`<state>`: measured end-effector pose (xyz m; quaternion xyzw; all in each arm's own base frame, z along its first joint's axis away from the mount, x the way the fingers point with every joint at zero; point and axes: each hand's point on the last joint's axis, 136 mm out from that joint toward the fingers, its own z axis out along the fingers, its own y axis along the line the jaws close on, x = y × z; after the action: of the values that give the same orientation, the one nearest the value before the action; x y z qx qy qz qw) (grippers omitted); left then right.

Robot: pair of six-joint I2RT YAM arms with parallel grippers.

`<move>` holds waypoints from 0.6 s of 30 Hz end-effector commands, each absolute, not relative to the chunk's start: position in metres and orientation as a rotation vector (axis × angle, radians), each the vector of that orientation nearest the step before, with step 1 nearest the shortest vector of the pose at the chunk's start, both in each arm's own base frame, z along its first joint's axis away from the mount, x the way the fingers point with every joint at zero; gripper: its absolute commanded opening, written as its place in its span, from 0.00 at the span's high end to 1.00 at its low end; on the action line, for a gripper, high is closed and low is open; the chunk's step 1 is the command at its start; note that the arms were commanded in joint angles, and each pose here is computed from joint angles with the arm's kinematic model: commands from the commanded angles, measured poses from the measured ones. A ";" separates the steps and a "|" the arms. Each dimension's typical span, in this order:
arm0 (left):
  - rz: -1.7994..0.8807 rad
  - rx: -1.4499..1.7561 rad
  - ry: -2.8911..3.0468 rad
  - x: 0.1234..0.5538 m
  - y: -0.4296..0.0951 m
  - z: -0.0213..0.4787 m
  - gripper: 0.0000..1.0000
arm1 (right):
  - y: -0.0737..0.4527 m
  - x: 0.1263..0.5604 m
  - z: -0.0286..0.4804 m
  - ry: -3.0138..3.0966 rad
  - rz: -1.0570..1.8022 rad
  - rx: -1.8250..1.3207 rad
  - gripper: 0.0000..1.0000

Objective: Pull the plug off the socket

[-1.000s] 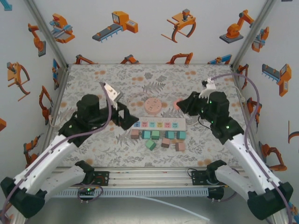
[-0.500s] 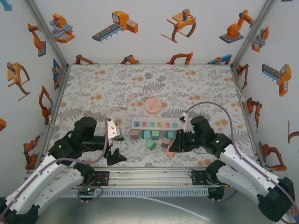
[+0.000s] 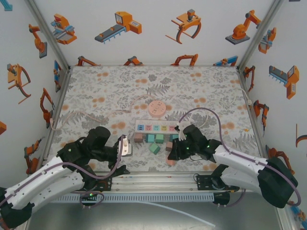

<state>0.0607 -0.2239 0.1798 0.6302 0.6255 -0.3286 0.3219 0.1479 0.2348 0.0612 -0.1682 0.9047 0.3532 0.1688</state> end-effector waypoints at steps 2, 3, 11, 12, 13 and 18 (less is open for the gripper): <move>-0.805 1.654 1.619 0.066 -0.226 0.174 0.03 | 0.217 0.158 0.047 2.552 0.850 -0.434 0.65; -0.800 1.638 1.620 0.068 -0.226 0.174 0.03 | 0.214 0.158 0.048 2.550 0.836 -0.429 0.62; -0.787 1.402 1.629 0.094 -0.235 0.185 0.03 | 0.206 0.163 0.071 2.463 0.803 -0.424 0.53; -0.779 1.370 1.637 0.098 -0.235 0.186 0.03 | 0.205 0.166 0.077 2.440 0.792 -0.427 0.52; -0.772 1.346 1.636 0.101 -0.235 0.187 0.03 | 0.205 0.167 0.082 2.417 0.782 -0.444 0.52; -0.620 1.102 1.679 0.136 -0.219 0.203 0.03 | 0.196 0.195 0.129 2.254 0.619 -0.481 0.46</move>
<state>0.1074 -0.2262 0.1813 0.5305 0.6702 -0.2839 0.4345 0.1714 0.2035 0.0924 -0.1732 0.8953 0.2866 0.2938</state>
